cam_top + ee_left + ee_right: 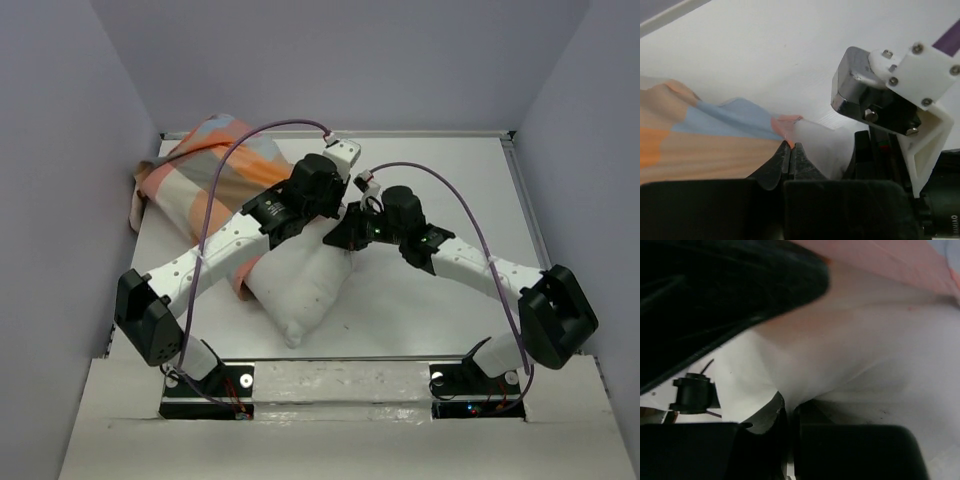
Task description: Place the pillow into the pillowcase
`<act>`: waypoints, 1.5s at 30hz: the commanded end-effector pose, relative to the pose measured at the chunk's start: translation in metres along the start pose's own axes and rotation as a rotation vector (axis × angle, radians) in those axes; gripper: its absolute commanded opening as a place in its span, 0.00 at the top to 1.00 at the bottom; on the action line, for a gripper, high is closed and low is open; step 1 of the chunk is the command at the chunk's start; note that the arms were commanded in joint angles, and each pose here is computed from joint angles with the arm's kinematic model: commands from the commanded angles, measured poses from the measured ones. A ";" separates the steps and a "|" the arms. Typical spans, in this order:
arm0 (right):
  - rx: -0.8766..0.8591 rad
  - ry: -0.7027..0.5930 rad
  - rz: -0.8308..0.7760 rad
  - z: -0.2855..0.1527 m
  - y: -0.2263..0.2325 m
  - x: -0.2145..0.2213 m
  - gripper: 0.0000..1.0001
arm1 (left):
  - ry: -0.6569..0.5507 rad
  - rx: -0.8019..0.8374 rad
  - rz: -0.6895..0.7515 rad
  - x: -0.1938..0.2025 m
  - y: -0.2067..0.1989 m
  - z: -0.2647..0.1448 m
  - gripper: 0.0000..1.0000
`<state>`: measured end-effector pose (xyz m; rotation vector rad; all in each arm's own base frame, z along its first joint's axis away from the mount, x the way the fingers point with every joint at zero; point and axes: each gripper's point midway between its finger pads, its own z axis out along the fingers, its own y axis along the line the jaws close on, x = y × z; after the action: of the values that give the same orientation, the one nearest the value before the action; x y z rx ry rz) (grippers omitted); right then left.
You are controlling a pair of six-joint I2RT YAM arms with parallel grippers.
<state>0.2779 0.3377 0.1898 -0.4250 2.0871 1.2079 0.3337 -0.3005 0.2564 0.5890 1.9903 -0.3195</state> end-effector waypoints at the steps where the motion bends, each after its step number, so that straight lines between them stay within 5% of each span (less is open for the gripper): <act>1: -0.341 -0.382 -0.154 -0.053 0.107 -0.095 1.00 | -0.268 0.422 -0.242 -0.108 -0.073 -0.076 1.00; 6: -0.108 -0.575 -0.113 -0.060 0.067 -0.124 1.00 | -0.344 0.618 -0.354 -0.138 -0.098 -0.135 1.00; 11: 0.065 -0.432 0.099 0.003 -0.035 -0.092 1.00 | -0.338 0.762 -0.440 -0.148 -0.121 -0.170 1.00; 19: 0.193 -0.372 0.158 0.016 -0.087 -0.049 1.00 | -0.329 0.921 -0.516 -0.165 -0.156 -0.185 1.00; 21: 0.209 -0.362 0.164 0.011 -0.093 -0.043 1.00 | -0.345 0.870 -0.523 -0.164 -0.151 -0.175 0.90; 23: 0.235 -0.391 0.148 -0.005 -0.091 -0.042 0.97 | -0.336 0.759 -0.485 -0.154 -0.140 -0.155 0.50; 24: 0.240 -0.414 0.116 -0.019 -0.082 -0.049 0.86 | -0.293 0.630 -0.483 -0.139 -0.126 -0.135 0.19; 26: 0.287 -0.445 0.086 -0.036 -0.081 -0.055 0.72 | -0.292 0.485 -0.430 -0.127 -0.105 -0.118 0.01; 29: 0.330 -0.480 0.014 -0.070 -0.067 -0.069 0.46 | -0.273 0.269 -0.404 -0.093 -0.066 -0.105 0.01; 34: 0.297 -0.426 -0.088 -0.110 -0.032 -0.062 0.39 | -0.256 -0.111 -0.437 -0.016 0.018 -0.121 0.01; 36: 0.215 -0.386 -0.120 -0.122 -0.009 -0.051 0.35 | -0.176 -0.299 -0.441 0.054 0.055 -0.116 0.01; 39: 0.143 -0.309 -0.123 -0.119 0.001 -0.033 0.35 | -0.120 -0.355 -0.457 0.098 0.067 -0.113 0.01; 45: 0.034 -0.222 -0.173 -0.096 0.043 -0.009 0.58 | -0.094 -0.451 -0.499 0.152 0.087 -0.092 0.01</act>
<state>0.2471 0.2477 0.2499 -0.2817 1.8395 1.0071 0.2336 -0.1610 0.1746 -0.0525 2.0889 -0.2390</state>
